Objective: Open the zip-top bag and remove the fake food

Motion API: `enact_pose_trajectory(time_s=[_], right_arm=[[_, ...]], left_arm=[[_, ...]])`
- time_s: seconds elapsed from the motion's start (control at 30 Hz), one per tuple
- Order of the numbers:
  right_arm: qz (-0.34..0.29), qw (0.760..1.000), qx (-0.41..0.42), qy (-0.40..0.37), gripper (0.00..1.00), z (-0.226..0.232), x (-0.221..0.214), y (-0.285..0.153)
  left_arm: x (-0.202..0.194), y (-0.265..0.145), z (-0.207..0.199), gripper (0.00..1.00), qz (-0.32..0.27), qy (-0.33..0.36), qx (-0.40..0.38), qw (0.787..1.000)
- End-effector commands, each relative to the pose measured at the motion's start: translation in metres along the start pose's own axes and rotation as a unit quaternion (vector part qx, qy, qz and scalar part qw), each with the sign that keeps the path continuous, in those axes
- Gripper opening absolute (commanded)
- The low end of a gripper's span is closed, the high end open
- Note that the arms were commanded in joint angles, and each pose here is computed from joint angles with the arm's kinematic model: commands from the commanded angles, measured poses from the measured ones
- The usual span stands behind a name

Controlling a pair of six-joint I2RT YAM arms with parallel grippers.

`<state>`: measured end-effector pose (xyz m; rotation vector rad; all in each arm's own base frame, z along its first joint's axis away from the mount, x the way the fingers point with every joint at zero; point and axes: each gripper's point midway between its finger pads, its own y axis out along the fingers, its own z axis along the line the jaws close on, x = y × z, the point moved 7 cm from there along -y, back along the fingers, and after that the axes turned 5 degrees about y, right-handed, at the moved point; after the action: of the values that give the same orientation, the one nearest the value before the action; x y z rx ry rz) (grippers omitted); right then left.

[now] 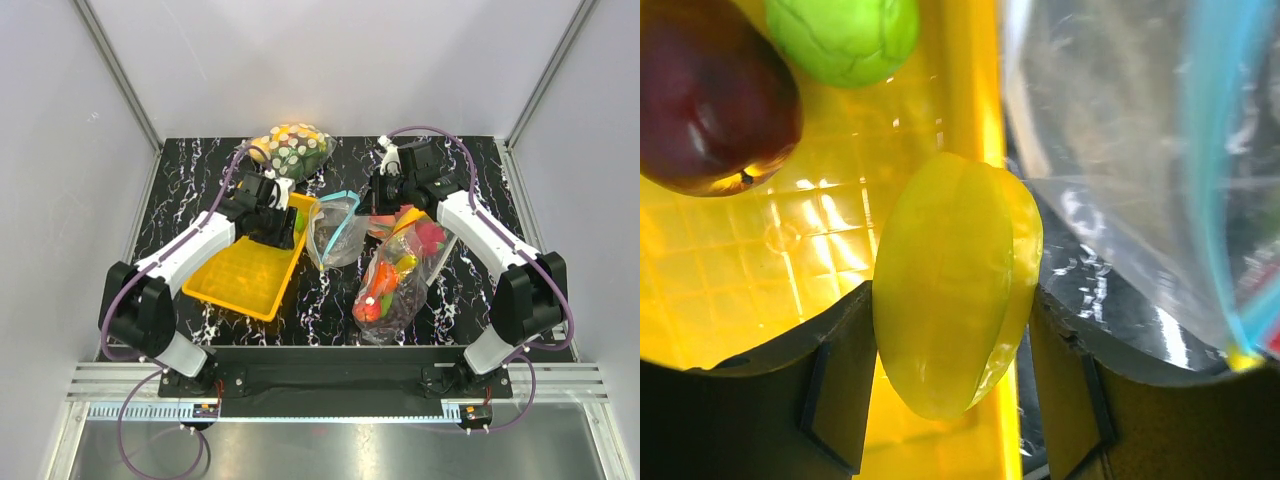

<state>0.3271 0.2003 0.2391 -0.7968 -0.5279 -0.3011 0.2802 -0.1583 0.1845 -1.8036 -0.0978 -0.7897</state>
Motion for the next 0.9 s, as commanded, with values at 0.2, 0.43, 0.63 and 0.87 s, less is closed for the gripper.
enact_pose_trajectory(time_s=[0.2,0.43,0.63,0.87], right_arm=[[-0.022,1.0,-0.004,-0.018,0.0,0.007,0.011,-0.01],[-0.023,1.0,-0.002,-0.02,0.03,0.01,0.012,-0.014],[-0.024,0.999,0.004,-0.022,0.21,0.013,0.013,-0.017],[-0.032,0.999,0.016,-0.03,0.35,0.02,0.015,-0.027]], left_arm=[[0.002,0.025,0.018,0.07,0.004,0.006,0.051,0.999],[-0.002,0.038,0.023,0.32,0.017,-0.004,0.058,0.998],[-0.001,0.041,0.024,0.55,0.024,-0.007,0.046,0.999],[0.016,0.02,0.014,0.93,-0.005,-0.003,0.009,1.0]])
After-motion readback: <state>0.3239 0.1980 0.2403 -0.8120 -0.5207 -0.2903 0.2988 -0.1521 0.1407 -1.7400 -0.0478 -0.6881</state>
